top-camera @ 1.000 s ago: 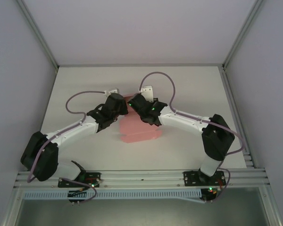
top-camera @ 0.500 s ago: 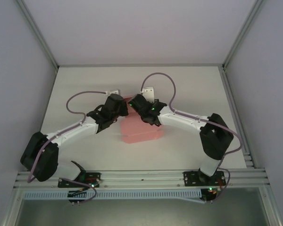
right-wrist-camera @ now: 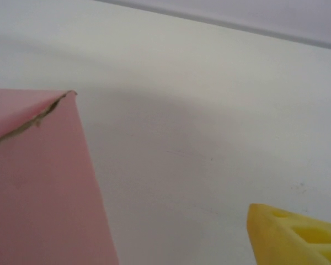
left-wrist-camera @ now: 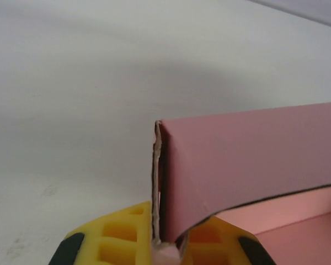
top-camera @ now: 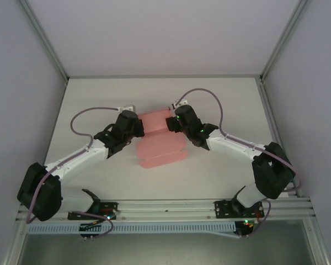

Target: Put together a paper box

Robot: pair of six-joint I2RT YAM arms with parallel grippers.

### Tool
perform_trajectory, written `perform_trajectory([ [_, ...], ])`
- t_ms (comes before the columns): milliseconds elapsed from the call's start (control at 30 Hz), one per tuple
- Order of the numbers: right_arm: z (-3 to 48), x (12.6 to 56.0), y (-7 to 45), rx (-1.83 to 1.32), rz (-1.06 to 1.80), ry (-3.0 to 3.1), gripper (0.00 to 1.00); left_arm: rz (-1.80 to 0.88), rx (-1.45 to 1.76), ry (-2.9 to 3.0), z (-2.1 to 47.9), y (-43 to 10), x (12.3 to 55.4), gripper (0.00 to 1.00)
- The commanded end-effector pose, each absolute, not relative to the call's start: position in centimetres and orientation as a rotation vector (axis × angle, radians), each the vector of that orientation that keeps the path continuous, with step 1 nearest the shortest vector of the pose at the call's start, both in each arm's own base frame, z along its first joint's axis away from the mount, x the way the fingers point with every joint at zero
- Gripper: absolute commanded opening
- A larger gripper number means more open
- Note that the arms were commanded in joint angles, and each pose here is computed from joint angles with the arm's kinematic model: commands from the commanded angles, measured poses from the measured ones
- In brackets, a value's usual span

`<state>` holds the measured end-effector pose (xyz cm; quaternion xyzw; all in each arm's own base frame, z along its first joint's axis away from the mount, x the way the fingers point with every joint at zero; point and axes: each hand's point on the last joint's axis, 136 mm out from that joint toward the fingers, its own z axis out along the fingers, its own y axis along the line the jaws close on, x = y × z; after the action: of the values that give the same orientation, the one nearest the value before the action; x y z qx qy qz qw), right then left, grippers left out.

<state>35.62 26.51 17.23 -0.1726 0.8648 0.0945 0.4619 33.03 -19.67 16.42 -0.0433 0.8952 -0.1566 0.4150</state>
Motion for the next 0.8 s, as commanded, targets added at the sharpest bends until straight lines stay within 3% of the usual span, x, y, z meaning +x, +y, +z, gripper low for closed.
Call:
perform_trajectory([
  [0, 19.0, 33.6, 27.3, -0.542, 0.311, 2.089, 0.87, -0.279, -0.182, 2.232, 16.6, -17.0, 33.5, 0.00],
  [67, 20.4, 32.7, 27.7, -0.552, 0.357, 2.065, 1.00, -0.274, -0.173, 2.235, 16.5, -17.0, 33.6, 0.00],
  [367, 25.8, 29.7, 24.4, -0.345, 0.500, 1.963, 1.00, -0.358, 0.063, 2.234, 17.1, -19.5, 34.0, 0.00],
  [767, 26.4, 26.3, 14.8, -0.035, 0.424, 1.966, 1.00, -0.417, 0.835, 2.228, 16.0, -24.4, 32.5, 0.00],
])
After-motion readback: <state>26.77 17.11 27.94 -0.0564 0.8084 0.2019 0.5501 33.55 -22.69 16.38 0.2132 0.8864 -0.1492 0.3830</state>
